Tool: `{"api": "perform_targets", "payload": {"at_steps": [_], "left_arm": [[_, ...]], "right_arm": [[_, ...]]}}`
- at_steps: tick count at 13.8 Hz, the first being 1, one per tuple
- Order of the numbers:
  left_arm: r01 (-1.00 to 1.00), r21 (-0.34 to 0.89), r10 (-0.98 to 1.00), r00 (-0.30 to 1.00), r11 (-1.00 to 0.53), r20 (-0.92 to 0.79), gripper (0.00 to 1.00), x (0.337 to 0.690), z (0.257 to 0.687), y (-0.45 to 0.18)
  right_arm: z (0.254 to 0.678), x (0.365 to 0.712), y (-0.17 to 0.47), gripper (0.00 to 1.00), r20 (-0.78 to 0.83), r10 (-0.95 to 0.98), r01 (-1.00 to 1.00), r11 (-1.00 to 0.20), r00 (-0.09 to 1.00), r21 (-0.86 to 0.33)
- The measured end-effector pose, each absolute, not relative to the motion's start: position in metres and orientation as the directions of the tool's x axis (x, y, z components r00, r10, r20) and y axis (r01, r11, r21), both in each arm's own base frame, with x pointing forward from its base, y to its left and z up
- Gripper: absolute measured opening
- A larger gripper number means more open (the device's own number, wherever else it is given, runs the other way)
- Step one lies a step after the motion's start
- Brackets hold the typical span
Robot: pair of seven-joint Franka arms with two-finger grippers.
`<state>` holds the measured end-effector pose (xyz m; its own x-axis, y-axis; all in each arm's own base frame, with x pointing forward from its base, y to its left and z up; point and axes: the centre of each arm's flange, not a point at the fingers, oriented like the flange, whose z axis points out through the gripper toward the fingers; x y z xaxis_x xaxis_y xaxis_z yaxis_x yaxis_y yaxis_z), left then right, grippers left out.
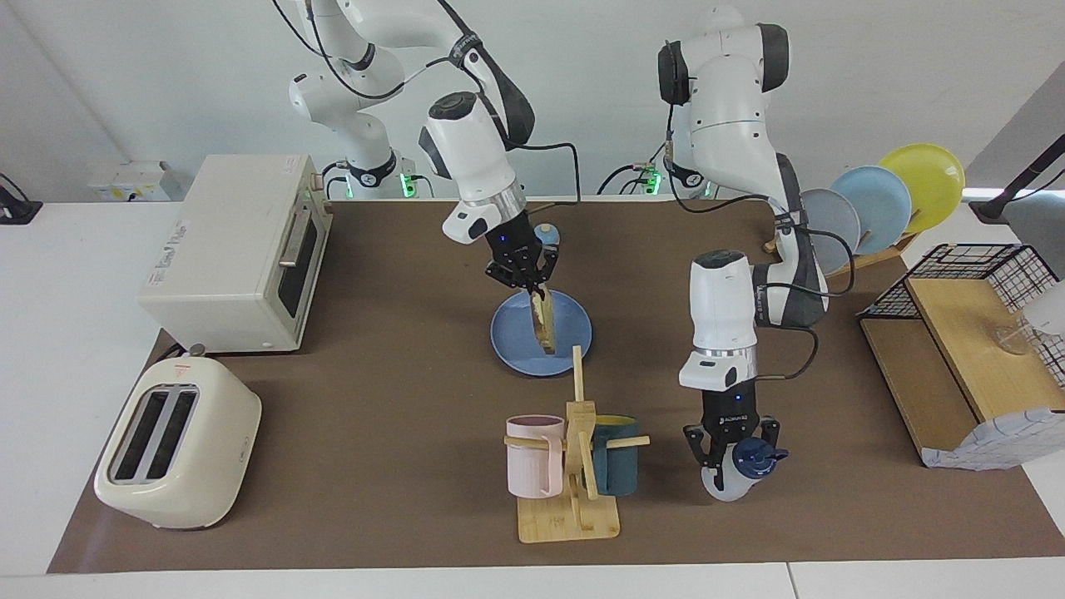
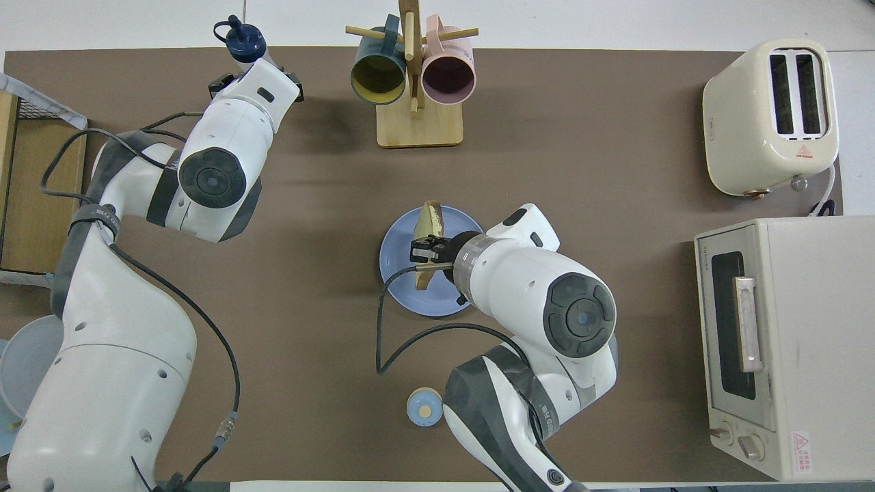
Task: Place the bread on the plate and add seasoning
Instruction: 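Lower the bread onto the blue plate while the left gripper brings the bottle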
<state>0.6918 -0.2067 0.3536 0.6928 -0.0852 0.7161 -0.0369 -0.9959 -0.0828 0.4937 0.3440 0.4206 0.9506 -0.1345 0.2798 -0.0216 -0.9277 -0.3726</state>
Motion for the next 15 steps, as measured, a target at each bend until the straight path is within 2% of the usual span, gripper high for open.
{"api": "perform_targets", "payload": {"at_steps": [3,8,11,13,15], "left_arm": [[-0.075,-0.102,-0.125,0.731,-0.992,0.671,0.46,0.671,0.384,-0.209],[-0.187,-0.142,-0.235,0.802,-0.972,0.55,0.46,0.615,0.429,-0.211],[-0.252,-0.154,-0.295,0.833,-0.955,0.468,0.46,0.586,0.458,-0.209],[-0.358,-0.118,-0.376,0.85,-0.926,0.369,0.46,0.567,0.48,-0.203],[-0.51,-0.073,-0.509,0.817,-0.857,0.27,0.46,0.544,0.507,-0.186]], "right_arm": [[0.413,0.491,0.342,0.07,0.283,-0.134,-0.021,-0.929,0.95,-0.37],[0.382,0.476,0.327,0.07,0.304,-0.148,-0.029,-0.931,0.941,-0.365],[0.381,0.472,0.323,0.08,0.305,-0.149,-0.03,-0.931,0.941,-0.363],[0.381,0.471,0.323,0.25,0.302,-0.147,-0.03,-0.932,0.942,-0.36],[0.38,0.47,0.321,0.47,0.274,-0.14,-0.039,-0.938,0.952,-0.345]]}}
